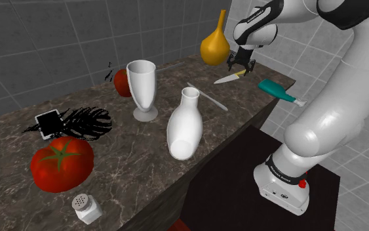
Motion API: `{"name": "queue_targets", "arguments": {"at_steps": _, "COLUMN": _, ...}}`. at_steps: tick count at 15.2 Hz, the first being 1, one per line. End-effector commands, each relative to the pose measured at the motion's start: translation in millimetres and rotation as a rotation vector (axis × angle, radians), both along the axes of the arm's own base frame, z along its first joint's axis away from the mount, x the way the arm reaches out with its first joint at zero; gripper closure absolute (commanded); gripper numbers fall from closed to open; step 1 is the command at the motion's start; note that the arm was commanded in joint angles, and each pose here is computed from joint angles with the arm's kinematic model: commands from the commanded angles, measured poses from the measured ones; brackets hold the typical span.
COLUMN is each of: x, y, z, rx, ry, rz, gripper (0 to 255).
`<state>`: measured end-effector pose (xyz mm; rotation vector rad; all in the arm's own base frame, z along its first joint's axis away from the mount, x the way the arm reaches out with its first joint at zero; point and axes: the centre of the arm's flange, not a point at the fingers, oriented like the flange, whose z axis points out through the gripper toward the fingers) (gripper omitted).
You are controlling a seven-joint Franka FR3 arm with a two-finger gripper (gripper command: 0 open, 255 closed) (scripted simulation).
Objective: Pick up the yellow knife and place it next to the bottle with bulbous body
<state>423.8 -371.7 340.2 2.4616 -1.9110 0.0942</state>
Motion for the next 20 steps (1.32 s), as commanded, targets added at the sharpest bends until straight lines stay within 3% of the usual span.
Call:
{"name": "queue_targets", "arguments": {"at_steps": 1, "x": 0.0, "y": 0.0, "z": 0.0, "rx": 0.000, "ry": 0.000, "rz": 0.000, "gripper": 255}}
{"name": "queue_targets", "arguments": {"at_steps": 10, "x": 0.0, "y": 0.0, "z": 0.0, "rx": 0.000, "ry": 0.000, "rz": 0.000, "gripper": 255}}
{"name": "queue_targets", "arguments": {"at_steps": 20, "x": 0.0, "y": 0.0, "z": 52.8, "rx": 0.000, "ry": 0.000, "rz": 0.000, "gripper": 255}}
